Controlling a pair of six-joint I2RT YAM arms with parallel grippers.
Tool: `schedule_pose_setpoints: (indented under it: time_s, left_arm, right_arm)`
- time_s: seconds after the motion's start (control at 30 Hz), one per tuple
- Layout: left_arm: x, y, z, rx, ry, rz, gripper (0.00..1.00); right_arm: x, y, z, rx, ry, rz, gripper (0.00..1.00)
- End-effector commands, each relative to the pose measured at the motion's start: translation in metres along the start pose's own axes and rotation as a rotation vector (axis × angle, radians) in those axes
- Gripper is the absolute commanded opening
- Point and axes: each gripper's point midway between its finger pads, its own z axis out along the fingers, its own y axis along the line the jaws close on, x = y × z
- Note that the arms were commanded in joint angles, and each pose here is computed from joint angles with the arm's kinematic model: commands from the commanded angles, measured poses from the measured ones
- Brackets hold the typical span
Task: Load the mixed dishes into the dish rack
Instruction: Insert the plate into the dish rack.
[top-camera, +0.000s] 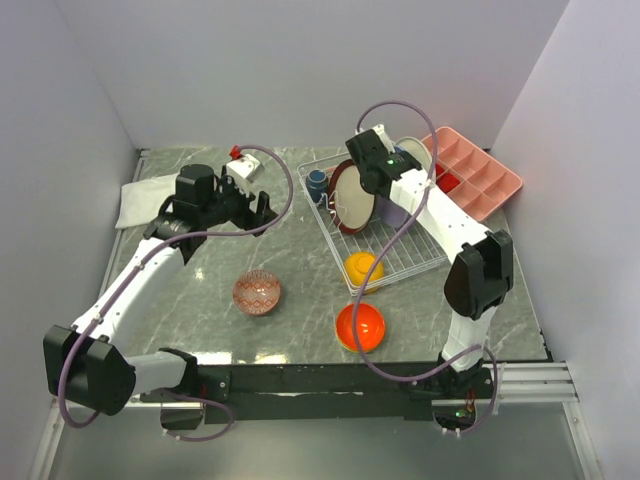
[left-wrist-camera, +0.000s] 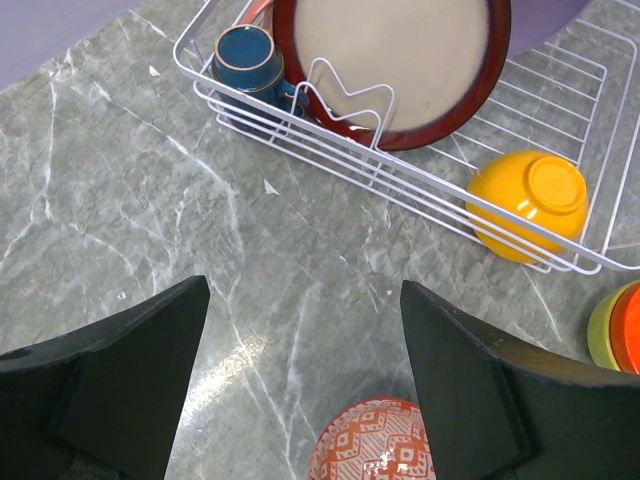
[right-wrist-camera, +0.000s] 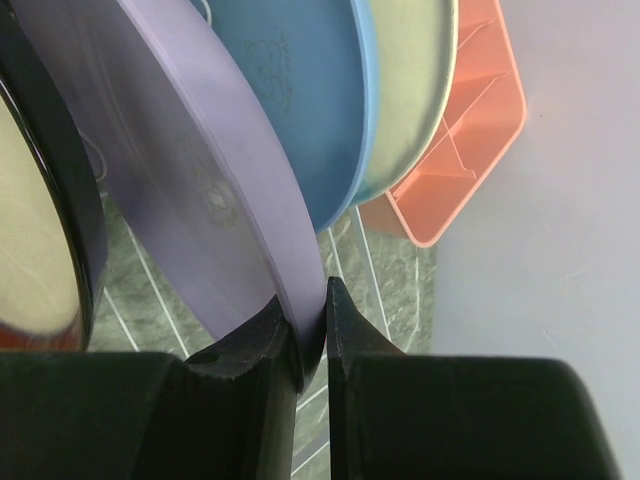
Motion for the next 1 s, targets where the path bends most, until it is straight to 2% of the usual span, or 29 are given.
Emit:
schedule_pose_setpoints:
  time_s: [0.0,0.3,0.33,0.47,0.5,0.6,0.7,0.97]
  left_arm:
    - [-0.022,-0.001,-0.001,0.015,-0.047,-0.004,0.84]
    - [-0.023,-0.002,0.008,0.044,-0.029,-0.025,0.84]
    - [-0.021,-0.002,0.010,0.046,-0.021,-0.029,0.84]
    - [-0.023,-0.002,0.014,0.057,-0.015,-0.026,0.84]
    - [-0.025,-0.001,0.014,0.056,-0.018,-0.024,0.84]
    - [-0.028,-0.002,0.016,0.057,-0.019,-0.015,0.84]
    - [-0.031,-0.001,0.015,0.047,-0.030,-0.005,0.84]
    - [-0.029,-0.003,0.019,0.056,-0.029,-0.013,0.84]
  right_arm:
    - [-0.004,0.051,0.007,-0.153,0.038,0.046,0.03]
    - [-0.001,0.088,0.024,-0.235,0.055,-0.011,0.00]
    - [-0.004,0.089,0.024,-0.251,0.041,-0.062,0.00]
    - [-0.022,0.104,0.002,-0.443,0.005,-0.078,0.00]
    - [-0.025,0.099,-0.003,-0.434,0.002,-0.062,0.00]
    - [-0.028,0.074,-0.013,-0.324,-0.033,0.004,0.00]
    - [-0.043,0.036,-0.025,-0.181,-0.127,0.034,0.00]
    - [-0.060,-0.024,-0.057,0.104,-0.258,0.001,0.00]
